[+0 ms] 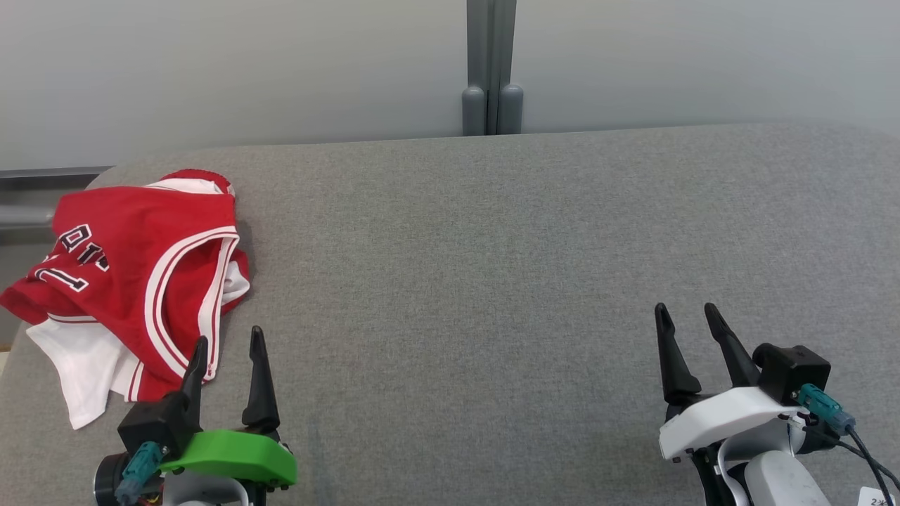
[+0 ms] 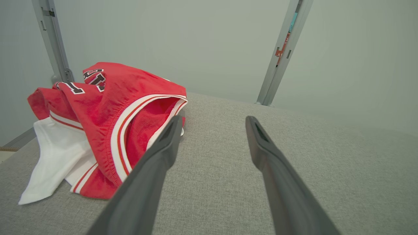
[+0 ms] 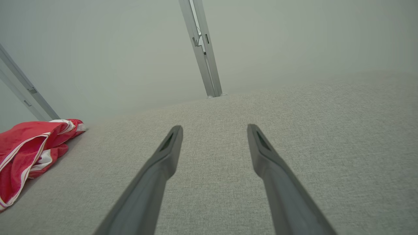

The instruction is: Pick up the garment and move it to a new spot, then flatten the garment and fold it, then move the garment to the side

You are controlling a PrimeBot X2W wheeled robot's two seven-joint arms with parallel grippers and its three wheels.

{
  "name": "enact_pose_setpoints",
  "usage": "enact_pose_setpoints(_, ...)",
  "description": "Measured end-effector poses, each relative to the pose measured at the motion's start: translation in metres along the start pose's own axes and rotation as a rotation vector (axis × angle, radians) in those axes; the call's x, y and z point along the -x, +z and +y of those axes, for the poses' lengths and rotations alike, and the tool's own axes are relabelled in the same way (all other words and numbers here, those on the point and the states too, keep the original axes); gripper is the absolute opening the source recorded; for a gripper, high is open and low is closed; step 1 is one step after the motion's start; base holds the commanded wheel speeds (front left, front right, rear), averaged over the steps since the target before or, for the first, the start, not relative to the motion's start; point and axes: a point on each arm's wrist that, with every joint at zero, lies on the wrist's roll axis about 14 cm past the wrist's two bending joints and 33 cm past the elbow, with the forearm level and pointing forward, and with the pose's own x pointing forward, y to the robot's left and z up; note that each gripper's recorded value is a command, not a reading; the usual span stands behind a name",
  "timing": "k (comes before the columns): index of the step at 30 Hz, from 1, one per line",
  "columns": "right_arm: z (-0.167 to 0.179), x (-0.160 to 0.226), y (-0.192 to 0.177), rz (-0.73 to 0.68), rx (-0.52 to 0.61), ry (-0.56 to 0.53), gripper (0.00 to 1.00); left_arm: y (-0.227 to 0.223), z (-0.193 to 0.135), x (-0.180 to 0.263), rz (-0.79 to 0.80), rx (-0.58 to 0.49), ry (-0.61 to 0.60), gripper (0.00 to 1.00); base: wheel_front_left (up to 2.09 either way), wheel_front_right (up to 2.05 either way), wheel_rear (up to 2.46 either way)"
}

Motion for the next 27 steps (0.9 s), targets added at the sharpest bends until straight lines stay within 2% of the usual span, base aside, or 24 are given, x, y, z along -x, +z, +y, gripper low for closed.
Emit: enact_pose_setpoints(27, 0.016, -0.002, 0.003, -0.030, 0.181, 0.073, 1.00, -0.003, -0.004, 0.005, -0.023, -0.094, -0.013, 1.00, 0.00, 0.00, 0.00)
